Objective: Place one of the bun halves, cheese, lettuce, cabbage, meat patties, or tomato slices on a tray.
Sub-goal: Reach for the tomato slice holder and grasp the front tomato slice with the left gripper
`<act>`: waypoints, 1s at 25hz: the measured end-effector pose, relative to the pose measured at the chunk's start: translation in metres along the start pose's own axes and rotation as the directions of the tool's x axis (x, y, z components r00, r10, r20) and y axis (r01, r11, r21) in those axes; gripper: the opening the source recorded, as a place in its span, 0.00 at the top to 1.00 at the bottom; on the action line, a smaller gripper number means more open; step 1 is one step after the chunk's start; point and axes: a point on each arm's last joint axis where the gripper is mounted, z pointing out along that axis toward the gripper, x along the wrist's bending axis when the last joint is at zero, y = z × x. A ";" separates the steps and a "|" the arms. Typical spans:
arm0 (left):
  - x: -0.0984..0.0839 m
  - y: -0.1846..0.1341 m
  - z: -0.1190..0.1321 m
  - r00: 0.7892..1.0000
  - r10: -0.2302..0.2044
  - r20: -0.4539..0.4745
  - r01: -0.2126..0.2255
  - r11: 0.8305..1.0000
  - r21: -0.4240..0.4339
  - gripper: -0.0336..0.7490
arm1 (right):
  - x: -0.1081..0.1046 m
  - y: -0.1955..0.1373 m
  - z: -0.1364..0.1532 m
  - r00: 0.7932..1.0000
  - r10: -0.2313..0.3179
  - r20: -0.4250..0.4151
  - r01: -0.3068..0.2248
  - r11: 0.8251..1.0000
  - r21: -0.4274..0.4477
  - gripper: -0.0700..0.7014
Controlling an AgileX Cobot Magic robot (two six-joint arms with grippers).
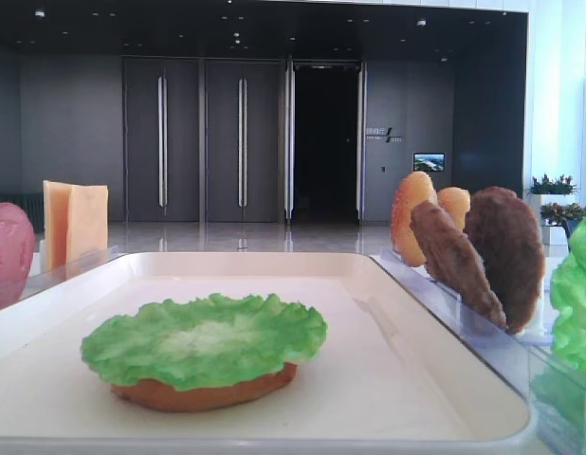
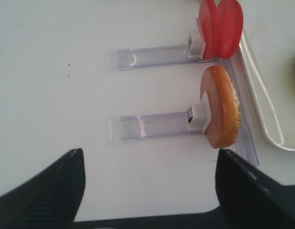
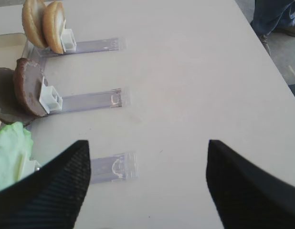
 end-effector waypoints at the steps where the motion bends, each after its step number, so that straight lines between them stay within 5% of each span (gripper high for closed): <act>1: 0.001 0.004 -0.001 1.000 -0.001 -0.012 0.001 1.000 0.016 0.13 | 0.000 0.000 0.000 1.000 0.000 0.000 0.000 1.000 0.000 0.24; 10: 0.008 0.046 -0.004 0.999 0.001 -0.053 0.006 0.993 0.115 0.16 | 0.000 0.000 0.000 1.000 0.000 0.000 0.000 1.000 0.000 0.24; 17: 0.008 0.081 0.017 0.998 -0.023 -0.056 0.035 0.976 0.213 0.17 | 0.000 0.000 0.000 1.000 0.000 0.000 0.000 1.000 0.001 0.24; 25: 0.011 0.112 0.058 0.995 -0.030 -0.092 0.062 0.925 0.375 0.17 | 0.000 0.000 0.000 1.000 0.000 0.000 0.000 1.000 0.001 0.24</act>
